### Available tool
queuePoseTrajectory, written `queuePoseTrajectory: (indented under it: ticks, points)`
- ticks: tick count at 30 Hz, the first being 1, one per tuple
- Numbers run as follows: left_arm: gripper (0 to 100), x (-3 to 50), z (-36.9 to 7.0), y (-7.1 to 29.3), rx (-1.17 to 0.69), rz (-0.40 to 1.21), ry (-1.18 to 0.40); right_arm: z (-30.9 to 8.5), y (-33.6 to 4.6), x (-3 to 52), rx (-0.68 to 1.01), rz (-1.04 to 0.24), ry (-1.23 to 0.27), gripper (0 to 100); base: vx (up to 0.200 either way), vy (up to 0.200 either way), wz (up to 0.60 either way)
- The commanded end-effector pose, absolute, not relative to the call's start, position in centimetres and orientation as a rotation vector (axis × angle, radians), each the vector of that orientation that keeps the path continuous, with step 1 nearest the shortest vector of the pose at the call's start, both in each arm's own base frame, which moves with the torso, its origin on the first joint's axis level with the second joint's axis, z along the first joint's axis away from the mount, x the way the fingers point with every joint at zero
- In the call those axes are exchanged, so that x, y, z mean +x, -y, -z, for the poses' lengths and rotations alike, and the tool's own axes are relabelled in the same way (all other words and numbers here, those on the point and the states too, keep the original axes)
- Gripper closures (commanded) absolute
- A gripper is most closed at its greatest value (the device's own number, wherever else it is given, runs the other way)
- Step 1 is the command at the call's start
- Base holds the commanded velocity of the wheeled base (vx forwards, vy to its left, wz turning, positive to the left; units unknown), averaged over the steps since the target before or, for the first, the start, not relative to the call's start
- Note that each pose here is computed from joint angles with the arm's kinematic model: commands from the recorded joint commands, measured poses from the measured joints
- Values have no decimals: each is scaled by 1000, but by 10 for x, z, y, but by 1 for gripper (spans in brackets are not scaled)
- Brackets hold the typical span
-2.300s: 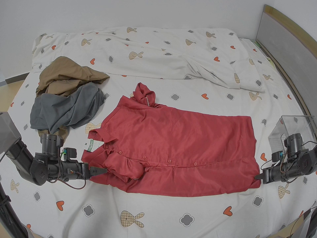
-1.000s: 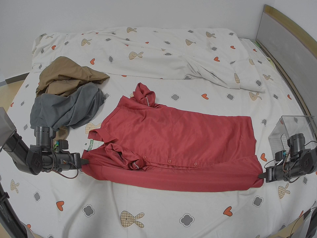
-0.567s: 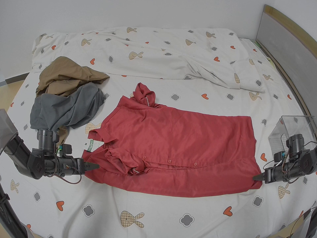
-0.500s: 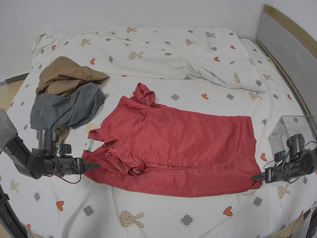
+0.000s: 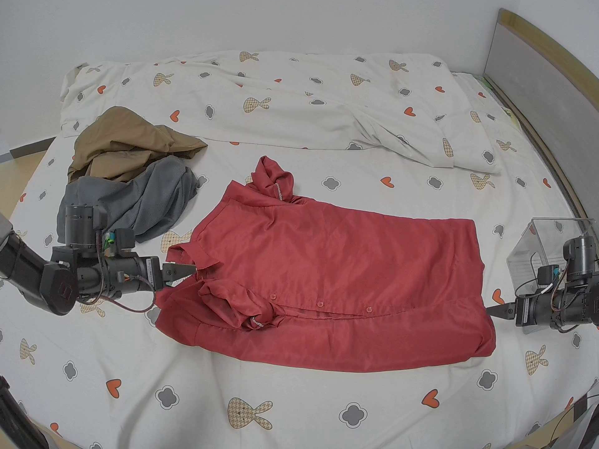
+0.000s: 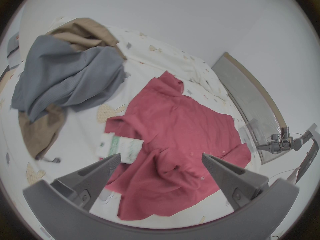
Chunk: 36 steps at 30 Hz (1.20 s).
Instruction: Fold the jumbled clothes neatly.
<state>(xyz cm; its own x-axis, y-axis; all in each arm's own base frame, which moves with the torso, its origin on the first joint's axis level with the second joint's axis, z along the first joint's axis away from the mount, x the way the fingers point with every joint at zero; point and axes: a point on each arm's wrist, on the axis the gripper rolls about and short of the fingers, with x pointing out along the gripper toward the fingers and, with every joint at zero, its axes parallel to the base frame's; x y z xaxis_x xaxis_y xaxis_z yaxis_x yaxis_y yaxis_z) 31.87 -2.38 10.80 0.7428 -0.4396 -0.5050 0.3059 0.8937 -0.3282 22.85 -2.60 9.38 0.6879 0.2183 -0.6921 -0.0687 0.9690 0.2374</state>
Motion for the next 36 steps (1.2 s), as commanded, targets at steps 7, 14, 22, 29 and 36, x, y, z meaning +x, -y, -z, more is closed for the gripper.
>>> queuePoseTrajectory:
  ticks: [7, 14, 22, 29, 36]
  points:
    - [0, 368, -100, 111, -163, 636, -613, -125, 1, 208, 258, -229, -687, 0, 0, 0, 0]
    - [0, 372, -73, 134, -148, 680, -681, -125, 0, 205, 257, -231, -687, 0, 0, 0, 0]
    - [0, 343, -44, 130, -143, 675, -802, -128, 0, 211, 255, -233, -673, 0, 0, 0, 0]
    - [0, 328, -33, 121, -157, 667, -761, -127, -6, 228, 261, -253, -685, 0, 0, 0, 0]
    - [0, 330, -17, 124, -157, 671, -781, -127, -12, 228, 266, -272, -690, 0, 0, 0, 0]
